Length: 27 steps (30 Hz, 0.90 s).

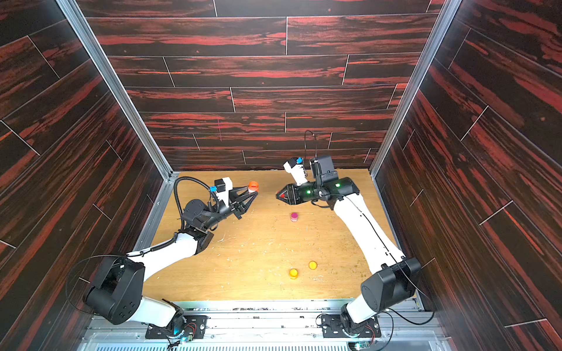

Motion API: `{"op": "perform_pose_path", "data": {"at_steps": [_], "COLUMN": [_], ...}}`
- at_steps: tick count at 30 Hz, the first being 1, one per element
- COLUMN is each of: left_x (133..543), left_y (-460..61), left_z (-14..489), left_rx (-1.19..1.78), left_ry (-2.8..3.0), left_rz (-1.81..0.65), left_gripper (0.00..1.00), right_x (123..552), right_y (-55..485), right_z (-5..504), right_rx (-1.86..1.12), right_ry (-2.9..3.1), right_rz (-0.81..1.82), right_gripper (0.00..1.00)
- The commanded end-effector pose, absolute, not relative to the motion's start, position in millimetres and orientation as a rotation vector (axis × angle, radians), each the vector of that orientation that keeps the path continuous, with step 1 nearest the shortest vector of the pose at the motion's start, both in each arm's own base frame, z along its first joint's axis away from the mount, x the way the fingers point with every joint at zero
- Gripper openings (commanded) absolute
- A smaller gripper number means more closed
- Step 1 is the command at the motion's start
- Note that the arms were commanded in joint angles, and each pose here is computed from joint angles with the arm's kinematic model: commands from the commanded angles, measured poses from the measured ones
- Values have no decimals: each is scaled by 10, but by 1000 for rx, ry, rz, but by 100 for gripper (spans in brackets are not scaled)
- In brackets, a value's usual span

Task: Close the paint jar lid
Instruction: Close the lid on the paint jar.

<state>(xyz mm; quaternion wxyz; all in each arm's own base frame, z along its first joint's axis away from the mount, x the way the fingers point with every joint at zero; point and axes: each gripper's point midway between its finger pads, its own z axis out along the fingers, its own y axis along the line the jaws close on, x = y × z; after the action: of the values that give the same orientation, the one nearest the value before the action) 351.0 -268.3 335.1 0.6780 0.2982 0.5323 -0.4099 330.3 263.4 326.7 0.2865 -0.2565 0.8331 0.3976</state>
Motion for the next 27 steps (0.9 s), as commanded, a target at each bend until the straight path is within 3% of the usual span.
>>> {"op": "perform_pose_path", "data": {"at_steps": [1,27], "left_x": [3369,3083], "left_y": [-2694,-2968], "left_z": [3468,3183], "left_rx": [720,873], "left_ry": [1129,1225], "left_rz": [-946,-959], "left_gripper": [31,30], "right_x": [3139,2983], "right_y": [2723,2948], "right_z": [3298,3396], "right_rx": [-763,-886], "right_ry": [2239,2231], "right_rz": [1189,1290], "right_gripper": [32,32]}}
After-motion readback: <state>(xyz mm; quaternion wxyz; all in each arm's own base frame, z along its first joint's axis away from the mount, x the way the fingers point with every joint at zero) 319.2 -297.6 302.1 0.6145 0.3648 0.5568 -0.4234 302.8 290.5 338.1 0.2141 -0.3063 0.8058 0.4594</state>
